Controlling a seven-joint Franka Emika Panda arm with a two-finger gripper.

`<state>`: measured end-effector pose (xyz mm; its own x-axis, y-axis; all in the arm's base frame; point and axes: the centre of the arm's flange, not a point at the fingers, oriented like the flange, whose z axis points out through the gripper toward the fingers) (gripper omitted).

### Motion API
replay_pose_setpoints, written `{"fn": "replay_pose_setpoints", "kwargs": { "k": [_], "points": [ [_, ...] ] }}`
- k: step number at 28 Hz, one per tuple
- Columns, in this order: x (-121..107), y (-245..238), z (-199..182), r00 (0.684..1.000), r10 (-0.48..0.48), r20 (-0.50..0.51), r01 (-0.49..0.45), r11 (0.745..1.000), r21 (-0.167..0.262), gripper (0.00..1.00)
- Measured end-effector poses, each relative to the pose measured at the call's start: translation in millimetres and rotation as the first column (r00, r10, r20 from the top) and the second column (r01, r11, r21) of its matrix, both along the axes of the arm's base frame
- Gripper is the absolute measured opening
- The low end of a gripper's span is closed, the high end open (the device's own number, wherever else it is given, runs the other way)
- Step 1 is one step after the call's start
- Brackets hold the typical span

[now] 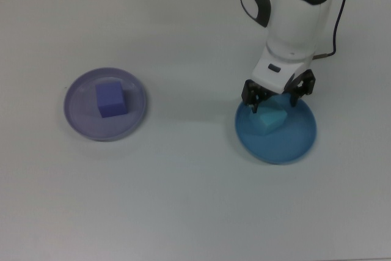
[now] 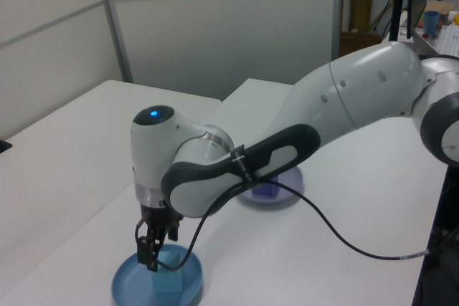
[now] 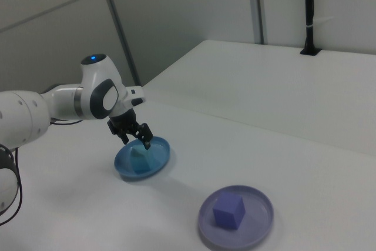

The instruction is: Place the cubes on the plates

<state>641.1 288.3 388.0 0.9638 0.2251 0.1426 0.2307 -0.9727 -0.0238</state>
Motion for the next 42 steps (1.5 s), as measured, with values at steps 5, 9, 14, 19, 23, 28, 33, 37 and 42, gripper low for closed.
{"fn": "replay_pose_setpoints", "kwargs": {
  "k": [5, 9, 14, 19, 23, 28, 33, 37, 42],
  "points": [
    [-7, -4, 34, 1.0, -0.002, 0.007, 0.002, 1.0, -0.004, 1.0],
    [-19, -18, 74, 1.0, -0.017, -0.007, 0.016, 1.0, -0.023, 1.0],
    [-32, -61, 129, 0.997, -0.076, -0.004, 0.075, 0.996, -0.047, 1.0],
    [-54, -116, 175, 0.987, -0.157, -0.021, 0.155, 0.985, -0.071, 1.0],
    [-72, -151, 194, 0.977, -0.208, -0.057, 0.202, 0.975, -0.09, 1.0],
    [-82, -191, 198, 0.959, -0.271, -0.083, 0.262, 0.96, -0.099, 1.0],
    [-83, -230, 199, 0.944, -0.32, -0.086, 0.311, 0.945, -0.099, 1.0],
    [-86, -253, 207, 0.948, -0.309, -0.076, 0.302, 0.949, -0.095, 1.0],
    [-88, -264, 213, 0.948, -0.311, -0.068, 0.305, 0.948, -0.092, 1.0]
  ]
}}
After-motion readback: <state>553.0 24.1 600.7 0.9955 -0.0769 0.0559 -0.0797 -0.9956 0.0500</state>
